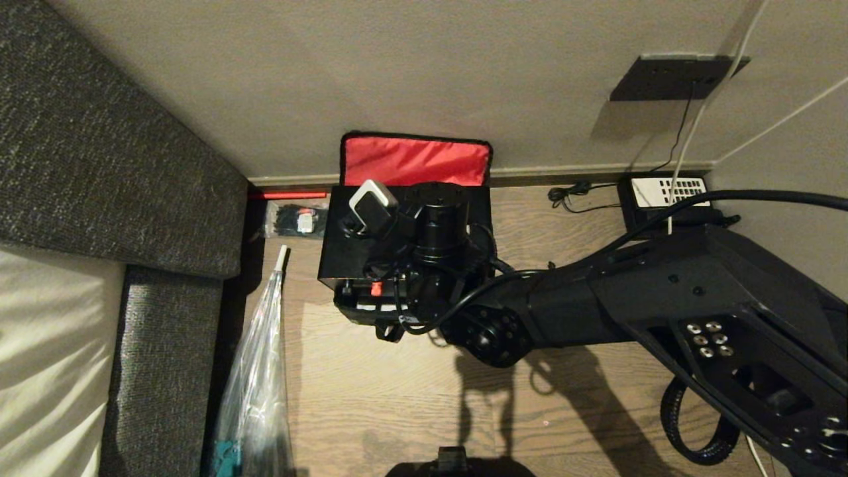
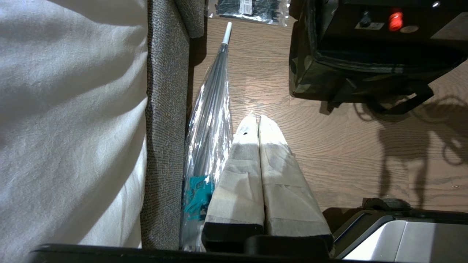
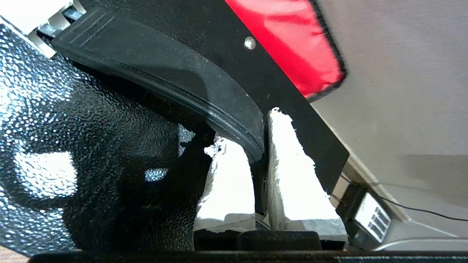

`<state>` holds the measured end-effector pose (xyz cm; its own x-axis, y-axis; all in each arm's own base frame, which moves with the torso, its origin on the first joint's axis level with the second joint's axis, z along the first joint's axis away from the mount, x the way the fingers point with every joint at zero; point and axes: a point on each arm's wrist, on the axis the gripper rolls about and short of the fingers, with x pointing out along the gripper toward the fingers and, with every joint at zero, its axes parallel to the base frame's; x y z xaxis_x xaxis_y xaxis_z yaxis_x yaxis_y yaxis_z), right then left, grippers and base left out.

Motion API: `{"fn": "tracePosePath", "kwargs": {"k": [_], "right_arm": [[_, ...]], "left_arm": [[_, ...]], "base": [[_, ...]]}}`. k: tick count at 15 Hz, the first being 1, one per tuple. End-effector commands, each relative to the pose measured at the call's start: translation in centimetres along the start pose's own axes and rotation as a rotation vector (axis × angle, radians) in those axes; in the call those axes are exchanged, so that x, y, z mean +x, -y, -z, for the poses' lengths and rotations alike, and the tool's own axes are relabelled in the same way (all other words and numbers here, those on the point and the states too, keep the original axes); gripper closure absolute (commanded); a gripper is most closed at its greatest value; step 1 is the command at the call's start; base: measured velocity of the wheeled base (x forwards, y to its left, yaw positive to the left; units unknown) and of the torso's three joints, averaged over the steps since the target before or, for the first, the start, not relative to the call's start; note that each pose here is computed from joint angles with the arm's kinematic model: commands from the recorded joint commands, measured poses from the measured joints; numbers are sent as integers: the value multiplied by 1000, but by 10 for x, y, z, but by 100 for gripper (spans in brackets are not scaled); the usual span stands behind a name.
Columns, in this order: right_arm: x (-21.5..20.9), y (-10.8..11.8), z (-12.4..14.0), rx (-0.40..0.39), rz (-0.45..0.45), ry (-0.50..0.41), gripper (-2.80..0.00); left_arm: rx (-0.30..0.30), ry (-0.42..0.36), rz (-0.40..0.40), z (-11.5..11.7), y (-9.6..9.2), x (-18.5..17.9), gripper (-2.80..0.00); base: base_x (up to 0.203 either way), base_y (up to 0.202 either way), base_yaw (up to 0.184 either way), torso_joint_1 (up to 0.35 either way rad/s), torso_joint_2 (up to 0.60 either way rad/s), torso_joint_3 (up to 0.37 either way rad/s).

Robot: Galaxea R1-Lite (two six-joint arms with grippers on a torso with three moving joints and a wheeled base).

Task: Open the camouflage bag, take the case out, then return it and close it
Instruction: Lift the black box

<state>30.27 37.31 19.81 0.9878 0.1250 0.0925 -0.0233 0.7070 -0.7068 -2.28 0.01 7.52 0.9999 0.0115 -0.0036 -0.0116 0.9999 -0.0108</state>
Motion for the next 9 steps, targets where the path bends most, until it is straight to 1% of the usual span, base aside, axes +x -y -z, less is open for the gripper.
{"fn": "tracePosePath", "kwargs": {"k": [1, 4, 5, 9], "right_arm": [[-6, 10, -1, -5, 2, -1, 0], [-9, 6, 1, -26, -9, -8, 0], [-10, 4, 4, -44, -16, -14, 0], [-12, 5, 5, -93, -14, -15, 0]], "left_arm": [[0, -1, -2, 1, 0, 0, 0], [0, -1, -2, 1, 0, 0, 0], [-1, -1, -1, 1, 0, 0, 0], [0, -1, -1, 1, 0, 0, 0]], "base": [[0, 0, 0, 0, 0, 0], [0, 0, 0, 0, 0, 0], [0, 0, 0, 0, 0, 0], [0, 0, 0, 0, 0, 0]]}}
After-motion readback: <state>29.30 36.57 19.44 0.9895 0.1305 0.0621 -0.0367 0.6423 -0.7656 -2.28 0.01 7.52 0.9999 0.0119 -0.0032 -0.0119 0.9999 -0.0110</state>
